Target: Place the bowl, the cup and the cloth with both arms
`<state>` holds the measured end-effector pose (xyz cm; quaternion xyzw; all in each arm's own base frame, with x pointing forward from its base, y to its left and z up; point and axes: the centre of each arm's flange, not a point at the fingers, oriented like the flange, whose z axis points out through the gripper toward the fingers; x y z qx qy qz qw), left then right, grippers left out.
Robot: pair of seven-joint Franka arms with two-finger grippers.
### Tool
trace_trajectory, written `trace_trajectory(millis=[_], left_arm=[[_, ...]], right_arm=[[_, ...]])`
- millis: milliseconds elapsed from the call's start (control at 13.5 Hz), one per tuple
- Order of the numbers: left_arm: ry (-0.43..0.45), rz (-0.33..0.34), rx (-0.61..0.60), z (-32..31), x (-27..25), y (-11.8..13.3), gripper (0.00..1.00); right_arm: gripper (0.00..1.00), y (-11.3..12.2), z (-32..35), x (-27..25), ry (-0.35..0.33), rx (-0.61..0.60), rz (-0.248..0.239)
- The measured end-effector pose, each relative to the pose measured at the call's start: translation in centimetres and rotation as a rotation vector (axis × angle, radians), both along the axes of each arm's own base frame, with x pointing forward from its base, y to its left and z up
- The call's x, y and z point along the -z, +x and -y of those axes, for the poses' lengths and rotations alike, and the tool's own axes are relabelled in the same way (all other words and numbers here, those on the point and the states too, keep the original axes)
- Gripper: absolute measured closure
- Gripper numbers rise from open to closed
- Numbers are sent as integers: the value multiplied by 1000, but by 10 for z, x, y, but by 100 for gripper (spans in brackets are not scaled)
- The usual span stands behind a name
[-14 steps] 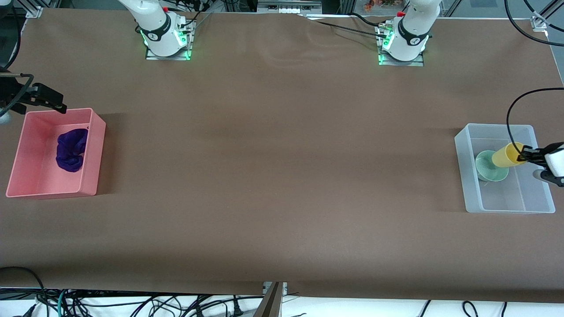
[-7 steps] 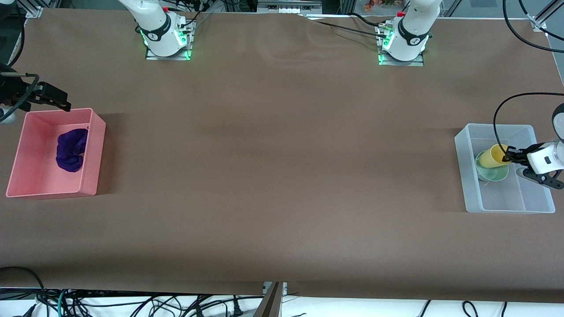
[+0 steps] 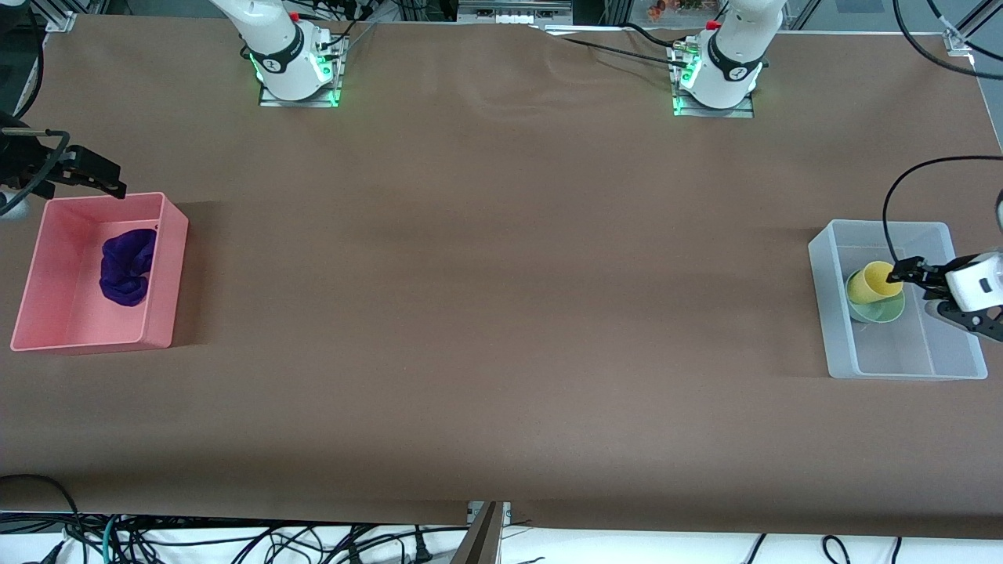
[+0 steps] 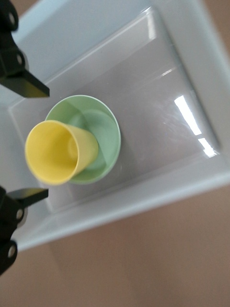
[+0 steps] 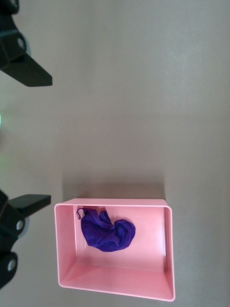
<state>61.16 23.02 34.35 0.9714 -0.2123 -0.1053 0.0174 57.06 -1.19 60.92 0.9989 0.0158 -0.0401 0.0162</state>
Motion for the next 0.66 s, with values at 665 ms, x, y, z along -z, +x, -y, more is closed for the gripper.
trace_trajectory(millis=[665], left_arm=[[57,29,-113,217,-195,9,0]], right_arm=[[0,0,-4,-1,0,-7,2]])
